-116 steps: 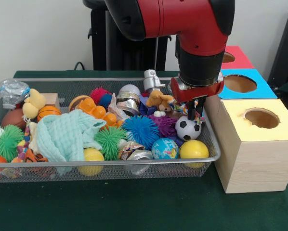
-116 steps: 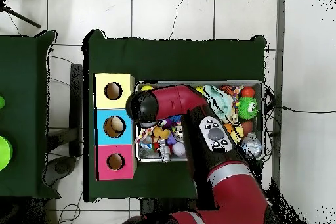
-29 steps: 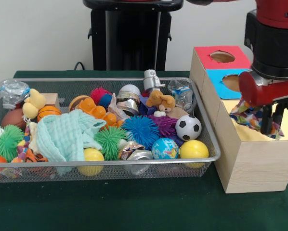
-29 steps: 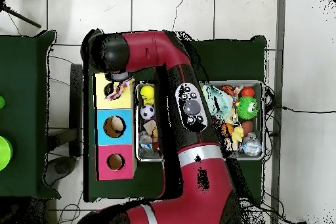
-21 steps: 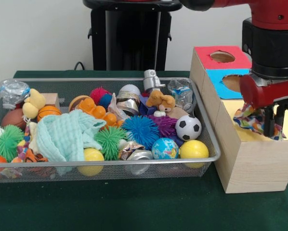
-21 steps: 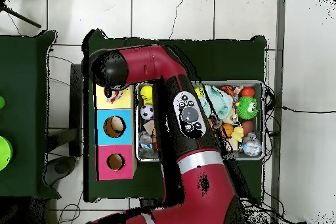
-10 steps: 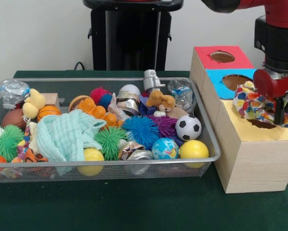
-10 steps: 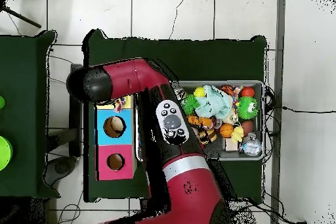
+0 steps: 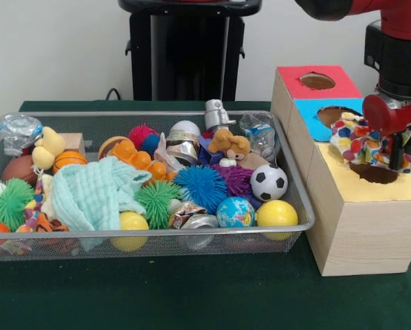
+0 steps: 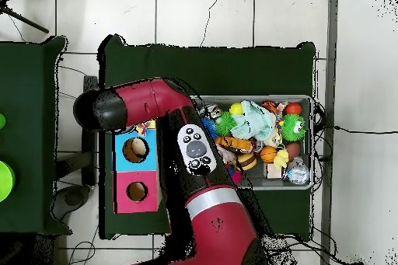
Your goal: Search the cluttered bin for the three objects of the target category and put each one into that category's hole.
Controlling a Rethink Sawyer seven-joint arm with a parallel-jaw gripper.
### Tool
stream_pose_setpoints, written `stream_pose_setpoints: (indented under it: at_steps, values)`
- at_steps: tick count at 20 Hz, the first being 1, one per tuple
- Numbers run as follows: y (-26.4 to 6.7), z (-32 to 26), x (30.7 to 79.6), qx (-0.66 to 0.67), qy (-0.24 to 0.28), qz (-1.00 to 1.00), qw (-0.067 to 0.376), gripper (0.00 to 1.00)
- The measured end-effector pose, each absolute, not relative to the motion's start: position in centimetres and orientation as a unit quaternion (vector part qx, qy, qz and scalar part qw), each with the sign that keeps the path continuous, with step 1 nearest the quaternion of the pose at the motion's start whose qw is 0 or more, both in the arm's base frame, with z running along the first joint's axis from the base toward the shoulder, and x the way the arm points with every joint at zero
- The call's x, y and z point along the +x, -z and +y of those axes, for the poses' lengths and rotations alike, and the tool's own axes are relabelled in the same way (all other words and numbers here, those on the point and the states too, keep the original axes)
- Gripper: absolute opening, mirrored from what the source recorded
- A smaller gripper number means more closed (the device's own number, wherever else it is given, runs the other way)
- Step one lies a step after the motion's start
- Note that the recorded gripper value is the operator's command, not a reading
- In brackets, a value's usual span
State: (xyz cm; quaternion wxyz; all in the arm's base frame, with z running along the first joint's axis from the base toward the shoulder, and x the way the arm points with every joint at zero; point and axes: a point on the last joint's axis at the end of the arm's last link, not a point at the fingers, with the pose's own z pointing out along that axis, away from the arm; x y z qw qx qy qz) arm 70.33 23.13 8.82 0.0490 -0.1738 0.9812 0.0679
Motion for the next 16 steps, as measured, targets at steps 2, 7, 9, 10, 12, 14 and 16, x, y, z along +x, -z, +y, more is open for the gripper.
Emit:
stream_pose_setpoints:
  at_steps: [2, 7, 9, 10, 12, 14, 16]
  values:
    - [-8.7, 23.1, 70.4, -0.173, -0.068, 0.981, 0.05, 0.0]
    - [-8.2, 22.7, 71.6, -0.173, -0.063, 0.981, 0.059, 0.0]
    - [-8.1, 22.6, 72.1, -0.171, -0.063, 0.981, 0.062, 0.0]
    - [-8.2, 22.5, 72.3, -0.17, -0.062, 0.981, 0.064, 0.0]
    - [-8.2, 22.3, 72.8, -0.168, -0.062, 0.982, 0.068, 0.0]
    - [-8.2, 22.1, 73.4, -0.165, -0.061, 0.982, 0.072, 0.0]
    - [-8.2, 21.8, 73.9, -0.162, -0.06, 0.982, 0.077, 0.0]
